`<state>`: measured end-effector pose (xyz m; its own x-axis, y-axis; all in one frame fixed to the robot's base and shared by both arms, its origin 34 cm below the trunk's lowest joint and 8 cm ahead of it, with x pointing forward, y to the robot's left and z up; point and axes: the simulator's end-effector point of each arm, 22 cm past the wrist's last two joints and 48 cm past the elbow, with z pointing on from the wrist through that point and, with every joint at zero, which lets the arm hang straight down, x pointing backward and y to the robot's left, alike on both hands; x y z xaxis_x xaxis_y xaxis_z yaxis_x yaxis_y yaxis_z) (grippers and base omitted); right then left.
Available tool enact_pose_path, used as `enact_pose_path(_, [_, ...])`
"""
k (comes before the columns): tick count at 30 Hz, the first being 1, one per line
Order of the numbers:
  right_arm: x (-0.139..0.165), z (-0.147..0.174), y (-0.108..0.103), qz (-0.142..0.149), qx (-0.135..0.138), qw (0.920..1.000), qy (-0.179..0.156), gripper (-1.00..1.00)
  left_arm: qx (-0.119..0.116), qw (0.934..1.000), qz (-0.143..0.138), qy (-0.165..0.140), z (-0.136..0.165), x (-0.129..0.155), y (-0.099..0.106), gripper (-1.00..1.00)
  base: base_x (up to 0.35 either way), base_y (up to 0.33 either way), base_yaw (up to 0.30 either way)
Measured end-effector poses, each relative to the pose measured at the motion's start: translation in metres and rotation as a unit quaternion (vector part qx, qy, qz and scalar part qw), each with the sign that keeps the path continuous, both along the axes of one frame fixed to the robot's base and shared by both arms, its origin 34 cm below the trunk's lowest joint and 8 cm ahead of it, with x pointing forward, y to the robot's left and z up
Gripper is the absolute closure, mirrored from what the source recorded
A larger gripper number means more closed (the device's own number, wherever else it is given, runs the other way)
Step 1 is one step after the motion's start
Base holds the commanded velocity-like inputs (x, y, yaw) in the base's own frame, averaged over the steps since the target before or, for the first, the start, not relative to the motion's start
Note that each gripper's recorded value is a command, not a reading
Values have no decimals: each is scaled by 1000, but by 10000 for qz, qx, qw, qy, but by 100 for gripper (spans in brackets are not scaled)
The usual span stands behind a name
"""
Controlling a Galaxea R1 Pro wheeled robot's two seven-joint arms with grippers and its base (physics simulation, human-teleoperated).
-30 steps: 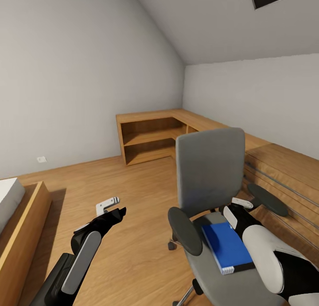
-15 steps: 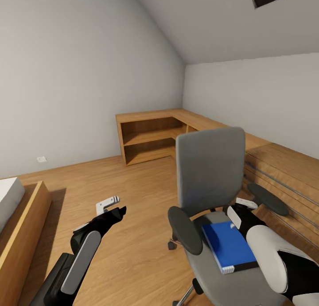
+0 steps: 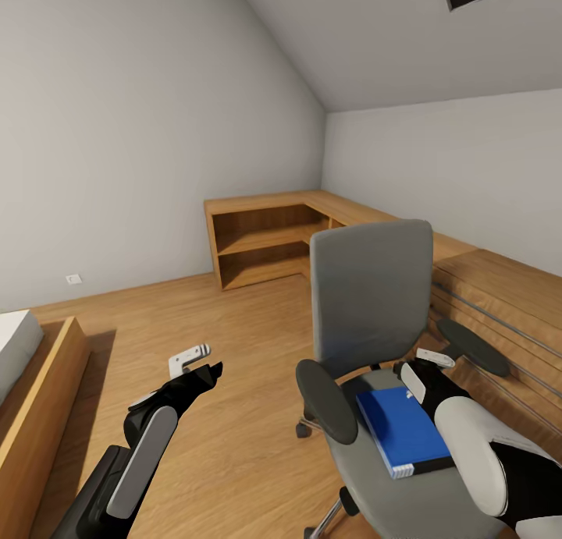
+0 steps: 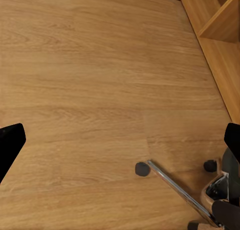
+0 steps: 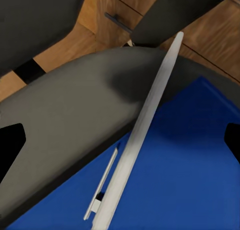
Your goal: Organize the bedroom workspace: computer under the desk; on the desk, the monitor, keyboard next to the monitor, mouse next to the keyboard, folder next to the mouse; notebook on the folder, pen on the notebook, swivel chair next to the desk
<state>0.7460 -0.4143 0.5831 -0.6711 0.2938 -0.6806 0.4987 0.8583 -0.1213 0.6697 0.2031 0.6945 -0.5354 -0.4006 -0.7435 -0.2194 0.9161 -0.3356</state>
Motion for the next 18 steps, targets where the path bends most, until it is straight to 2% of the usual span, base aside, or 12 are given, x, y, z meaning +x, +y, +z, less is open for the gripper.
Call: enact_pose_path(18, [-2, -10, 1, 7, 2, 10000, 0, -100, -1, 10000, -3, 0, -10, -2, 0, -100, 0, 0, 0])
